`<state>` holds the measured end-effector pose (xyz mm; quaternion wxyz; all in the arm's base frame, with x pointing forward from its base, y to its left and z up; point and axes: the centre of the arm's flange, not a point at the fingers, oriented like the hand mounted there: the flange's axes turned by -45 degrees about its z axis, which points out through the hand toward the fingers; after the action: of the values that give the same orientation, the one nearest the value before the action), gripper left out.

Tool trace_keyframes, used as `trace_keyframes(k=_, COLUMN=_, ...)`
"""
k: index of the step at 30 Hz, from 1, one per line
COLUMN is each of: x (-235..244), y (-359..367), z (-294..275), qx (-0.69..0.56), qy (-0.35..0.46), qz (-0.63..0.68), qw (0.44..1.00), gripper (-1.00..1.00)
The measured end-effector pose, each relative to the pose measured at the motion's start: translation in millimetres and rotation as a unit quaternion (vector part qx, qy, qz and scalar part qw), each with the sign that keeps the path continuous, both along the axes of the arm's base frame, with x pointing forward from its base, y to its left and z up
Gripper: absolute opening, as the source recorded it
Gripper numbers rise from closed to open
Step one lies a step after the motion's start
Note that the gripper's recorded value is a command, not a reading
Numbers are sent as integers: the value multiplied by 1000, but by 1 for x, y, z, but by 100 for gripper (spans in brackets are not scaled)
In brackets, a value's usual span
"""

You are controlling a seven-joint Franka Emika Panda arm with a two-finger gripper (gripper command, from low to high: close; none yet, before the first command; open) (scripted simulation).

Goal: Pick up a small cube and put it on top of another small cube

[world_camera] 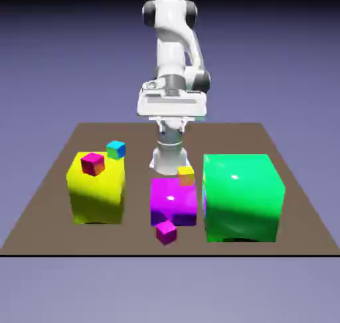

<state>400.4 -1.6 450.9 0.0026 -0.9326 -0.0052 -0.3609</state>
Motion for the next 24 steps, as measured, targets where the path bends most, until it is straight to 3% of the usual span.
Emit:
trace_keyframes(k=11, x=80, y=-52, z=-88, qx=138, qy=258, qz=-140, qw=946, gripper=0)
trace_keyframes(k=24, x=129, y=-95, z=-215, qx=274, qy=509, qz=-266, qw=772, gripper=0)
